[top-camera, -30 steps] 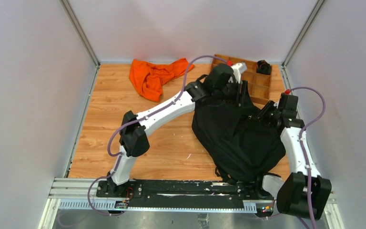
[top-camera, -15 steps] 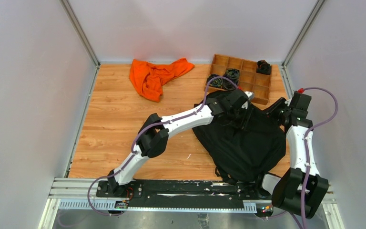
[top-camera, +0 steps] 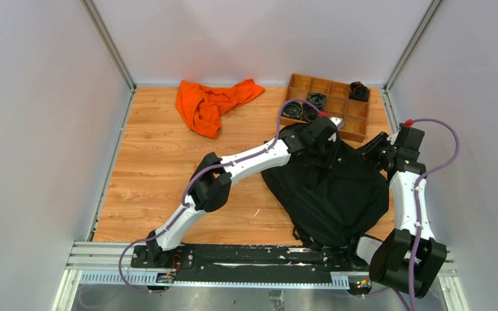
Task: Pack the student bag
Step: Zip the student bag at the center of the board, then reset both arms
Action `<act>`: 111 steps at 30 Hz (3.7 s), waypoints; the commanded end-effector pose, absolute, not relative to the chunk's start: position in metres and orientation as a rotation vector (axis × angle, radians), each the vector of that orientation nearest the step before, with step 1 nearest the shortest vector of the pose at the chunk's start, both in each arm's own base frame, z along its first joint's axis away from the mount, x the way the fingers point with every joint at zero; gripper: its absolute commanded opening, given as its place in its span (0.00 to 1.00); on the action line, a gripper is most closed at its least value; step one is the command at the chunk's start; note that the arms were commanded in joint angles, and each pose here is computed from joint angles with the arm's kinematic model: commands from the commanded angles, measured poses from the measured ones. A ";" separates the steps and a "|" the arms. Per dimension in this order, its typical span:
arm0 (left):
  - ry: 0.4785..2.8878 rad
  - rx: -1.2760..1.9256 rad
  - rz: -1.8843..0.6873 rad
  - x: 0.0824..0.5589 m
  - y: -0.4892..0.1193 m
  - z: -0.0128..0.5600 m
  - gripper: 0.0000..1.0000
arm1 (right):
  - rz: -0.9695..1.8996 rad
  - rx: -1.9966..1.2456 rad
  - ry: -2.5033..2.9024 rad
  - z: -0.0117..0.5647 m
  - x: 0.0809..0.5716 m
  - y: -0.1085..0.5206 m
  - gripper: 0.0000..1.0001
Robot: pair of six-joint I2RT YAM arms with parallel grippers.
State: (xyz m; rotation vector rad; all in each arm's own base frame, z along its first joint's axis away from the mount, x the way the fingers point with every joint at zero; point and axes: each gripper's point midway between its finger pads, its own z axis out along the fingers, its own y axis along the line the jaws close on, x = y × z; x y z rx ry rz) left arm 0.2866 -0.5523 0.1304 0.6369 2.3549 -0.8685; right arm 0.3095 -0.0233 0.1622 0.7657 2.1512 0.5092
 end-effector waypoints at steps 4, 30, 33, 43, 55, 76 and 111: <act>2.337 0.600 -0.907 0.314 -0.560 0.118 0.35 | 0.546 0.763 2.141 0.162 0.310 -0.022 0.33; 2.381 0.645 -1.141 0.278 -0.558 0.144 0.00 | 0.670 0.726 2.224 0.142 0.305 -0.001 0.45; 2.381 0.650 -1.161 0.274 -0.556 0.148 0.00 | 0.666 0.741 2.248 0.137 0.309 -0.002 0.49; 2.406 0.702 -1.248 0.254 -0.551 0.149 0.00 | 0.651 0.764 2.323 0.127 0.316 0.009 0.43; 2.415 0.705 -1.261 0.248 -0.545 0.150 0.00 | 0.527 0.726 2.372 0.125 0.322 0.018 0.01; 2.424 0.766 -1.344 0.185 -0.513 0.172 0.00 | 0.375 0.762 2.245 0.156 0.362 -0.012 0.00; 2.384 0.840 -1.167 0.124 -0.428 0.196 0.45 | 0.368 0.668 2.214 0.199 0.385 -0.015 0.43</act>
